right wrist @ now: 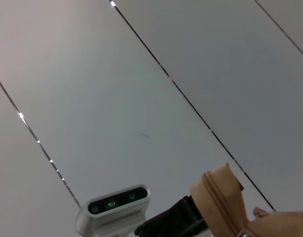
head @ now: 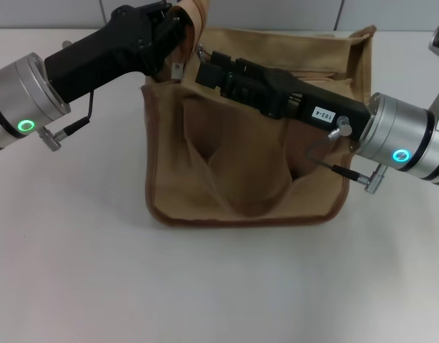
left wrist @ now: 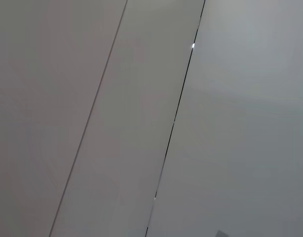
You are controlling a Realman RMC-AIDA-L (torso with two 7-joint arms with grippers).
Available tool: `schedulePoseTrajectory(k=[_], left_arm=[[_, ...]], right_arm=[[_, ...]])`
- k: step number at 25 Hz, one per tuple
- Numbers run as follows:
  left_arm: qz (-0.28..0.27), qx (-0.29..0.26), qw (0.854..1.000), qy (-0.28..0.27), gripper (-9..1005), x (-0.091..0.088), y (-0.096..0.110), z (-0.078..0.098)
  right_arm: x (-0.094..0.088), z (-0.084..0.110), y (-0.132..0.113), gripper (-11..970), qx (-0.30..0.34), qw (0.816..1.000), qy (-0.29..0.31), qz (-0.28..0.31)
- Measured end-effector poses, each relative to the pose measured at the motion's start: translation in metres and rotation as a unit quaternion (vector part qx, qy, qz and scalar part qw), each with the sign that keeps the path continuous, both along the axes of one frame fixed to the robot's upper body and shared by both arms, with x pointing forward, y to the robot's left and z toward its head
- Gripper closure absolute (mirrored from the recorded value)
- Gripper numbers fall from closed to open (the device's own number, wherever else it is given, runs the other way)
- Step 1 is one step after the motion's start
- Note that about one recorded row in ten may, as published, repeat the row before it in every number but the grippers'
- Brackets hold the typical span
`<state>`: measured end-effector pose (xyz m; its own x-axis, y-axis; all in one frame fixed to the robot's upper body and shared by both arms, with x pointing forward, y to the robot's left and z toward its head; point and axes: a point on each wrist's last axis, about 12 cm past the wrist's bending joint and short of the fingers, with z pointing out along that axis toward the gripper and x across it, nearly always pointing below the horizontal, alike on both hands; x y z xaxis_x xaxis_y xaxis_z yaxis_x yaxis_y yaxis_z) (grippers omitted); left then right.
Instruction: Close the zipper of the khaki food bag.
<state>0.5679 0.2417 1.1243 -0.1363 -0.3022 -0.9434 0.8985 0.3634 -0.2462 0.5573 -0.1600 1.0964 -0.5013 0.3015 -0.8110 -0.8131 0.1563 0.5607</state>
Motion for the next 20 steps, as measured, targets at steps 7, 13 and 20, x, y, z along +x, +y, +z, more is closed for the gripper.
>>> schedulePoseTrajectory(k=[7,13,20], left_arm=[[0.0,0.001,1.0,-0.001,967,0.0013,-0.001,0.0009],[0.001,0.002,1.0,0.0,967,0.0023,-0.0021,0.0008],[0.001,0.002,1.0,0.0,967,0.0029,-0.0028,0.001]], right_arm=[[0.0005,-0.0008,0.0002,338,-0.002,1.0,0.002,-0.002],[0.0013,-0.0007,-0.0009,506,-0.003,1.0,0.001,-0.006],[0.0013,-0.001,-0.001,765,-0.003,1.0,0.002,-0.007]])
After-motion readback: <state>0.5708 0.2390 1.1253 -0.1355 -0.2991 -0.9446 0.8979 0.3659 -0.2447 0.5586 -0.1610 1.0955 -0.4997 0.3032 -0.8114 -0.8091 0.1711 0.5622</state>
